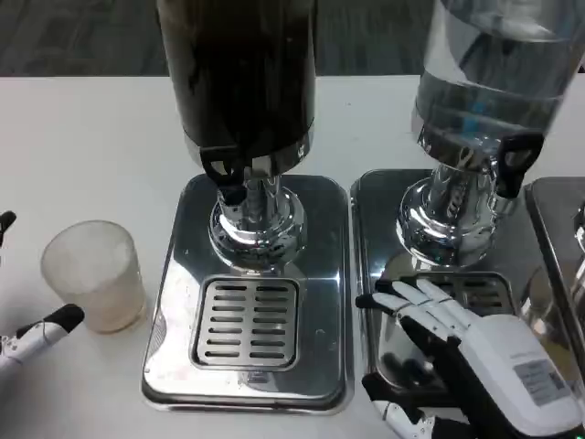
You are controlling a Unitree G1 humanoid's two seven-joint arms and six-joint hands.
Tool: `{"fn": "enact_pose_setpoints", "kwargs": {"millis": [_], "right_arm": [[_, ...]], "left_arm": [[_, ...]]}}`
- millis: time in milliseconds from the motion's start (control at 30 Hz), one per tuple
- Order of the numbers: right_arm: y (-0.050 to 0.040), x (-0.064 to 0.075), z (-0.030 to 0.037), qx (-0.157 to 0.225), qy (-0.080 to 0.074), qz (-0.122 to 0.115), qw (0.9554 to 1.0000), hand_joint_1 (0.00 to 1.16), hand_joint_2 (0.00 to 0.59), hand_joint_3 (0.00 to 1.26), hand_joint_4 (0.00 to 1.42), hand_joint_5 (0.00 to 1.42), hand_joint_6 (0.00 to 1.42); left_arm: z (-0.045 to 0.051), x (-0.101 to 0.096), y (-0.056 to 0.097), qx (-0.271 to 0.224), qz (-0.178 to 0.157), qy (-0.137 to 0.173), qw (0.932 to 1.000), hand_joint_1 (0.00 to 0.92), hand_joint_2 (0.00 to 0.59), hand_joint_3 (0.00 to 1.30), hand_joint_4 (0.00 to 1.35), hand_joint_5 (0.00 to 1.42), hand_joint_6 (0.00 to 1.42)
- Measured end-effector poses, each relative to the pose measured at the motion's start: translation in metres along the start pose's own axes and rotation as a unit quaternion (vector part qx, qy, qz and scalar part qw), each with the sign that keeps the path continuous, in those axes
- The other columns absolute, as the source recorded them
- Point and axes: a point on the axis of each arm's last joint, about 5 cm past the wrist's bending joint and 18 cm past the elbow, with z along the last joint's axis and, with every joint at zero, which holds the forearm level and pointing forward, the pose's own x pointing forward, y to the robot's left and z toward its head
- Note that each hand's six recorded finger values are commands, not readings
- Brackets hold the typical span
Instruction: Grasp the cup under the faucet to collect the drink, then remove the cup.
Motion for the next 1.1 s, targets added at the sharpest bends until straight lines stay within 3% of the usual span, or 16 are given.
{"fn": "enact_pose_setpoints", "kwargs": {"millis": [1100], "right_arm": [[-0.0006,0.002,0.0007,0.006,-0.004,-0.002,1.0000,0.49,0.378,0.26,0.15,0.12,0.36]], "left_arm": [[0.0049,0.030,-0.005,0.014,-0.045,0.006,0.9989,0.138,0.051,0.00,0.00,0.07,0.12]]}}
